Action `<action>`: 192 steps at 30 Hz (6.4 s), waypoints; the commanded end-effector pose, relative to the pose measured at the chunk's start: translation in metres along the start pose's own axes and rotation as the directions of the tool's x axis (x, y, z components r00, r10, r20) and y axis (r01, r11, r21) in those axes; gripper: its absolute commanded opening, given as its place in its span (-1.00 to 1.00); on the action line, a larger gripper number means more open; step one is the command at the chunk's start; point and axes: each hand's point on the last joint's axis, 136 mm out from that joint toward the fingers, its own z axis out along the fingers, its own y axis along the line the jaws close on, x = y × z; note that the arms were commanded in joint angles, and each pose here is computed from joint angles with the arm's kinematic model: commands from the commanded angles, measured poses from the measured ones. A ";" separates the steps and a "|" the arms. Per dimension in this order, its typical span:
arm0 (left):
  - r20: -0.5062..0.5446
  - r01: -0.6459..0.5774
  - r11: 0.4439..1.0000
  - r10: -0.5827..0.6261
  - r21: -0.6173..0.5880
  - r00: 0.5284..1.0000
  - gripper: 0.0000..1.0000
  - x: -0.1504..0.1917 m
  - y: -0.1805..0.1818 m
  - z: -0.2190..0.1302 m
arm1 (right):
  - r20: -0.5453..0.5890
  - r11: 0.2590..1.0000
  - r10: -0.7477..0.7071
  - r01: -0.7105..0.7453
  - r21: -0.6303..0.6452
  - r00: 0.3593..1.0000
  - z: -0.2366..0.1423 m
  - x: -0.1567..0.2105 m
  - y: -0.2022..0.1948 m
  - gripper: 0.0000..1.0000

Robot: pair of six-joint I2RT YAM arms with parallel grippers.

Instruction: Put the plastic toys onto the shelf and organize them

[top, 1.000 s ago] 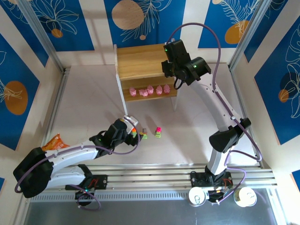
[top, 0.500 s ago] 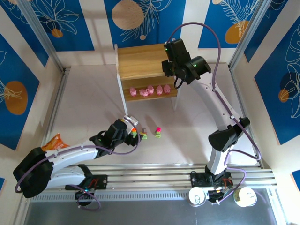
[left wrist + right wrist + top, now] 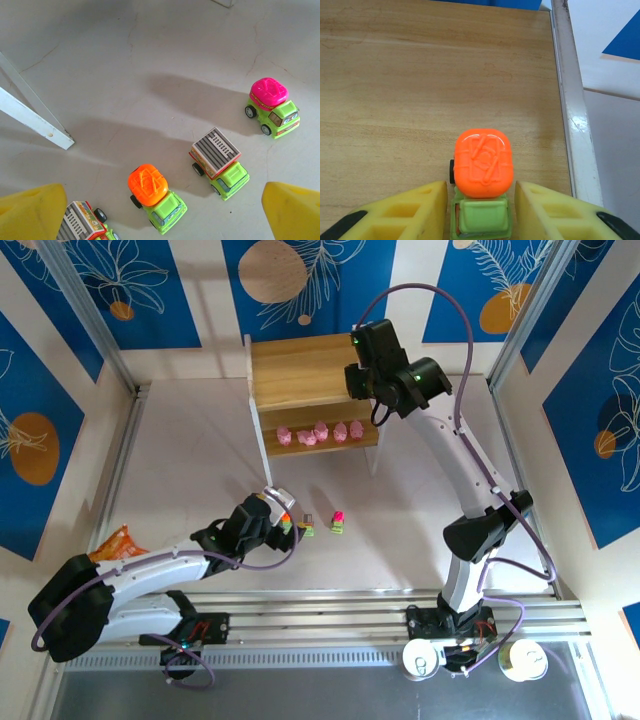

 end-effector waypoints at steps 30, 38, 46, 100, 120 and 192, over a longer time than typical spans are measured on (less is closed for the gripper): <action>0.165 0.213 0.943 -0.174 -0.256 0.971 0.99 -0.003 0.076 -0.045 | 0.129 0.996 -0.020 0.031 -0.082 0.991 -0.085 0.040 0.040 -0.05; 0.109 0.271 0.910 -0.249 -0.313 0.962 0.99 0.014 0.095 -0.040 | 0.079 0.993 -0.012 0.022 -0.119 0.997 -0.079 0.106 0.071 -0.04; 0.064 0.304 0.896 -0.300 -0.325 0.952 0.99 0.025 0.102 -0.031 | -0.072 0.994 0.058 -0.064 -0.094 0.996 -0.046 0.176 0.084 -0.06; 0.015 0.330 0.898 -0.340 -0.290 0.940 0.99 0.032 0.096 -0.017 | -0.432 0.977 0.211 -0.168 0.134 0.877 0.064 0.361 0.113 -0.05; 0.011 0.330 0.901 -0.341 -0.283 0.940 0.99 0.032 0.095 -0.016 | -0.450 0.972 0.223 -0.165 0.165 0.865 0.074 0.375 0.111 -0.12; -0.007 0.311 0.929 -0.319 -0.201 0.948 0.99 0.027 0.081 -0.008 | -0.372 0.988 0.117 -0.072 0.134 0.921 0.065 0.329 0.096 -0.50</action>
